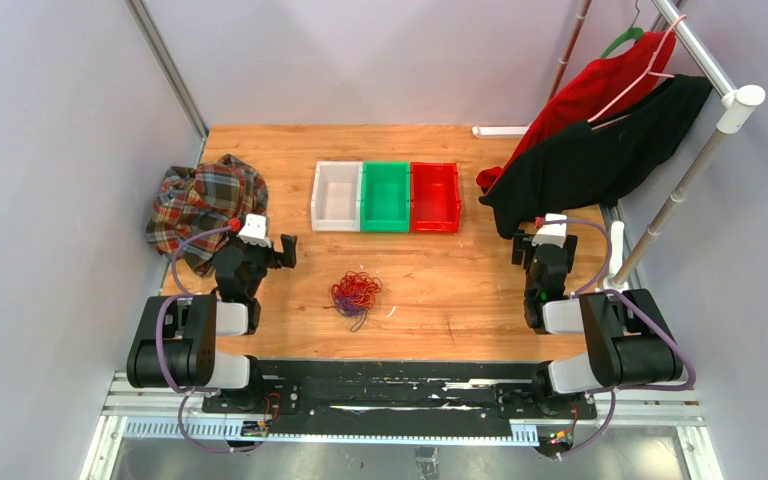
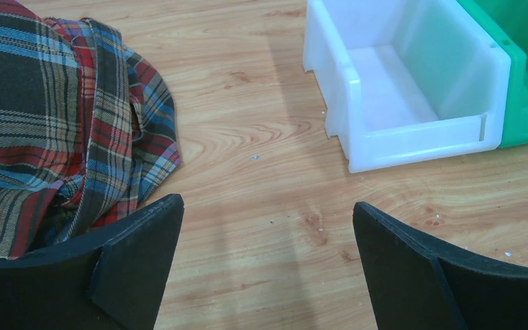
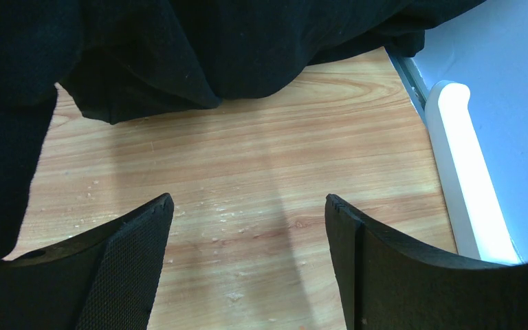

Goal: Untangle the cables

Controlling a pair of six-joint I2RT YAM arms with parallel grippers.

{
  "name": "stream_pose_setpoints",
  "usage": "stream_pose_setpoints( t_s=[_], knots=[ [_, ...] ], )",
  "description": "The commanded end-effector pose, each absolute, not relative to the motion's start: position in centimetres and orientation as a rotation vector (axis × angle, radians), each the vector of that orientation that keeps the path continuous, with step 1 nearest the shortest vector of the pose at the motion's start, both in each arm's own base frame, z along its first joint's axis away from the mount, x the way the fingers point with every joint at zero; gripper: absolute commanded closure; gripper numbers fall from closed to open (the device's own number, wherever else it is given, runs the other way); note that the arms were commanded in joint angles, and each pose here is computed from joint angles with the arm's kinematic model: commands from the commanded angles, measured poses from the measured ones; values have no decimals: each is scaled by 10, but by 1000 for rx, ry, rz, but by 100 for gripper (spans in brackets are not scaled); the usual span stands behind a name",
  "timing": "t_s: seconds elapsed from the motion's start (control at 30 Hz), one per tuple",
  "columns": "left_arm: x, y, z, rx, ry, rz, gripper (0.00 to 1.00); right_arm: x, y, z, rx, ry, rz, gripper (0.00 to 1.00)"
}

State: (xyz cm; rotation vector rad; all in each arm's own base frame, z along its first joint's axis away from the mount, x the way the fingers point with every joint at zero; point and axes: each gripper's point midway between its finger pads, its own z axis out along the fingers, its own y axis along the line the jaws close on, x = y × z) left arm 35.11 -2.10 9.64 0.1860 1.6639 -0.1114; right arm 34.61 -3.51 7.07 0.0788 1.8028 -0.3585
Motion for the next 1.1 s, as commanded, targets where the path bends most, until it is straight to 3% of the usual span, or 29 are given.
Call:
stream_pose_setpoints(
  t_s=[0.0,0.37,0.5,0.73,0.83,1.0,1.07],
  knots=[
    [357,-23,108,204,1624,-102,2,347,-39,73,99,1786,-355,20],
    [356,-13,130,141,1592,-86,2,336,-39,94,154,1878,-406,19],
    [364,-7,155,146,1731,-68,2,323,-27,125,268,1885,-346,19],
    [351,-8,180,186,1997,-92,2,306,58,162,96,1827,-82,19],
    [338,-12,184,243,2095,-115,2,302,100,145,-11,1896,-13,19],
    [315,-25,181,410,2189,-182,2,297,181,138,-176,1838,454,19],
    [305,-31,176,458,2211,-227,2,292,196,118,-207,1932,454,19]
  ],
)
